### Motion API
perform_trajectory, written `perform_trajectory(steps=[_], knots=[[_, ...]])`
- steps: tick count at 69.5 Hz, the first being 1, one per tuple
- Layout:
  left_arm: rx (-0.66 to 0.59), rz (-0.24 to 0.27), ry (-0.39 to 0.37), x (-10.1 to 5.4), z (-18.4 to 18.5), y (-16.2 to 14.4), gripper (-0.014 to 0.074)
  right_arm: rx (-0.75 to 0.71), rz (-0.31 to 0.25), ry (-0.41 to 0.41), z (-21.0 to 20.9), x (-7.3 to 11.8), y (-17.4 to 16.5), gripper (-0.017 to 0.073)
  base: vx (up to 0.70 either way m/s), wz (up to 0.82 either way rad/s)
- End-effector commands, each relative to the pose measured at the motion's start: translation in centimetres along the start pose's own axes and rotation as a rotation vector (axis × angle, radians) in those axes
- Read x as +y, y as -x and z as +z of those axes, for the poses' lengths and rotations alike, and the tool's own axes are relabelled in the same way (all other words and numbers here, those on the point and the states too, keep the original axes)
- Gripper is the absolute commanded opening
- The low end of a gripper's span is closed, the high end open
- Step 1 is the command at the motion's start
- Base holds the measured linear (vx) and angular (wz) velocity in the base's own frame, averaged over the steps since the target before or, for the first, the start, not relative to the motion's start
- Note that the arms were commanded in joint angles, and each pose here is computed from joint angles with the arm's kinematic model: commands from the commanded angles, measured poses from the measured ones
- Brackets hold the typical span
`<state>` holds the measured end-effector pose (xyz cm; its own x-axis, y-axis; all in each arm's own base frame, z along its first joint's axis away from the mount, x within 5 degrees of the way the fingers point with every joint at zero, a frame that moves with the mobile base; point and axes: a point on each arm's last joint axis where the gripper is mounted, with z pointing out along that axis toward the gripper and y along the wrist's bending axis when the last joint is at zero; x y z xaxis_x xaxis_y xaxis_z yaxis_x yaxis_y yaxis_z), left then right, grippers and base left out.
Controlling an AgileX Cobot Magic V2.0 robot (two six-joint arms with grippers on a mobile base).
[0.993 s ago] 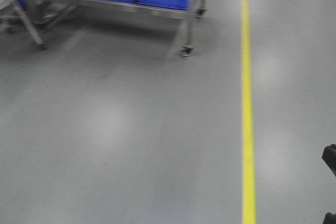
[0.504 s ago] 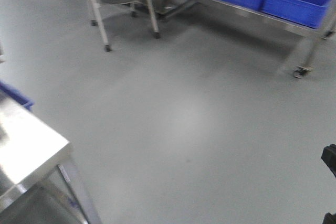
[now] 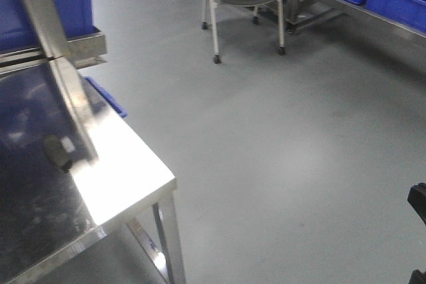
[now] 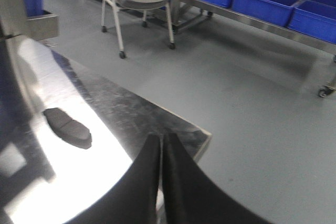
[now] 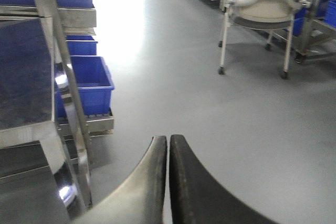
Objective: Move and align brake pads A on conveyor
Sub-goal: 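Turn and drive up to the stainless steel table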
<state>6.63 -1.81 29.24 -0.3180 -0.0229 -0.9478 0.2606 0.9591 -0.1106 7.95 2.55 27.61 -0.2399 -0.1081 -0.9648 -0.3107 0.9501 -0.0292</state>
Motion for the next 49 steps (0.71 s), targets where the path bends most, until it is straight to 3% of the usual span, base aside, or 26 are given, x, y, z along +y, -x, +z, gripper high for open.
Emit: perform_trajectory(steps=[1, 49], knots=[[-0.076, 0.003, -0.029, -0.32, -0.16, 1.26, -0.0006, -0.095, -0.01, -0.013, -0.27, -0.13, 1.55, -0.0006, 0.06, 0.4], [-0.076, 0.003, -0.029, -0.32, -0.16, 1.26, -0.0006, -0.095, -0.01, -0.013, -0.27, -0.13, 1.55, -0.0006, 0.1, 0.5]])
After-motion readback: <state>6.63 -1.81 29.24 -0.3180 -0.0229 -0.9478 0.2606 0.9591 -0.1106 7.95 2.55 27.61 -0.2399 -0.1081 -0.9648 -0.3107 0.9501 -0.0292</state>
